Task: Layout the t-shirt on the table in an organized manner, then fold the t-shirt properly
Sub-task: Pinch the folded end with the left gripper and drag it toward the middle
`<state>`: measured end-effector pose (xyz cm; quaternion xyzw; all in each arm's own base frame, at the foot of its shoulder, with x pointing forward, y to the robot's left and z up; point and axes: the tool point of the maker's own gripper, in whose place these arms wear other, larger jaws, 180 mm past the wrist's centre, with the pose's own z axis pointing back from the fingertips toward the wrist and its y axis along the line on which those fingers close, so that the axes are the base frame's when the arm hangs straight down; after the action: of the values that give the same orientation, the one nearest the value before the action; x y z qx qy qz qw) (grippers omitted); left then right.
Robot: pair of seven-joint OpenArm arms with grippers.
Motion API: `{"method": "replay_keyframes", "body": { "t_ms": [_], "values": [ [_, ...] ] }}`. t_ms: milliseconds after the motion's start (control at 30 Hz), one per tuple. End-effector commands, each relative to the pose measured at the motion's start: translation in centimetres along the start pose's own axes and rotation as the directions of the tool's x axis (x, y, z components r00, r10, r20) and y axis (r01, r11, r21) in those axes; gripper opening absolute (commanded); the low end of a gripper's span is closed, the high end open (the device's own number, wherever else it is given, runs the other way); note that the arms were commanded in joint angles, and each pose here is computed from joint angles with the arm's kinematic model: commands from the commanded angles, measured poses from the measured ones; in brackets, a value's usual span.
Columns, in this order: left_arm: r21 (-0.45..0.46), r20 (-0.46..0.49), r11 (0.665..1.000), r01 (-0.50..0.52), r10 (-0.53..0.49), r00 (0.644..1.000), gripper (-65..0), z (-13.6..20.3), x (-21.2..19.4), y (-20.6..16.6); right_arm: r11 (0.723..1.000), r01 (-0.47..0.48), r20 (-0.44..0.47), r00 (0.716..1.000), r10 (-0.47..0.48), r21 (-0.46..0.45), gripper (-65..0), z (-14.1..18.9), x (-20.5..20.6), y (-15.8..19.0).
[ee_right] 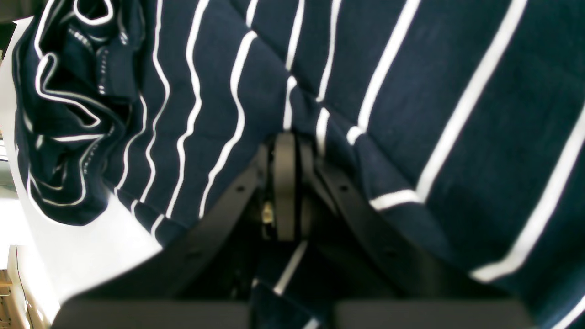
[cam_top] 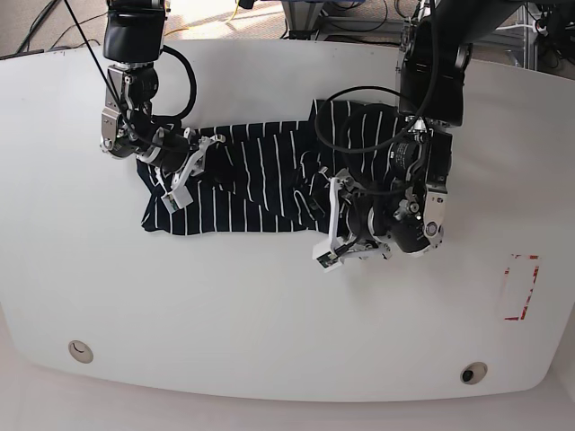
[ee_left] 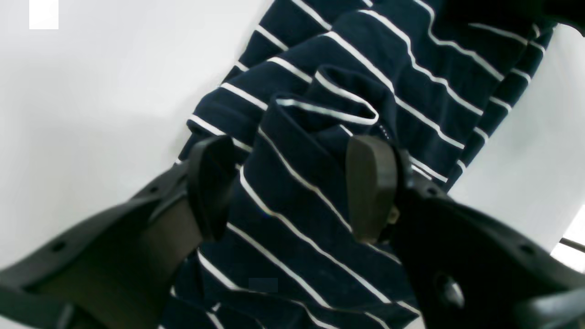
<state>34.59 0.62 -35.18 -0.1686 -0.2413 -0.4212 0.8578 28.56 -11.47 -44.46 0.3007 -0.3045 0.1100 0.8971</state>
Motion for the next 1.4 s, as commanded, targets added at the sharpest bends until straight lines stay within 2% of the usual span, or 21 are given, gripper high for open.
{"method": "replay_keyframes", "body": {
  "t_ms": [0,600,933,1367],
  "values": [
    [-0.012,0.014,1.0,0.013,-0.013,1.0,-28.6,-0.1,0.9,0.0,0.995,-0.022,-0.203,0.979,0.003,-0.094,-63.7,0.6,-4.3,-2.0],
    [-0.022,-0.004,1.0,0.004,-0.004,1.0,-29.0,-0.7,-0.2,0.0,0.995,-0.022,-0.203,0.979,0.003,-0.094,-63.7,0.6,-4.3,-2.0],
    [-0.042,-0.04,0.998,0.037,-0.038,0.998,-29.3,-1.4,-1.0,-1.1,0.995,-0.023,-0.202,0.979,0.004,-0.095,-63.7,0.5,-4.2,-2.0],
    [-0.076,-0.069,0.995,0.057,-0.063,0.996,-43.3,-2.3,-1.9,-2.7,0.995,-0.022,-0.201,0.98,0.003,-0.095,-63.7,0.6,-4.2,-2.1]
  ]
}}
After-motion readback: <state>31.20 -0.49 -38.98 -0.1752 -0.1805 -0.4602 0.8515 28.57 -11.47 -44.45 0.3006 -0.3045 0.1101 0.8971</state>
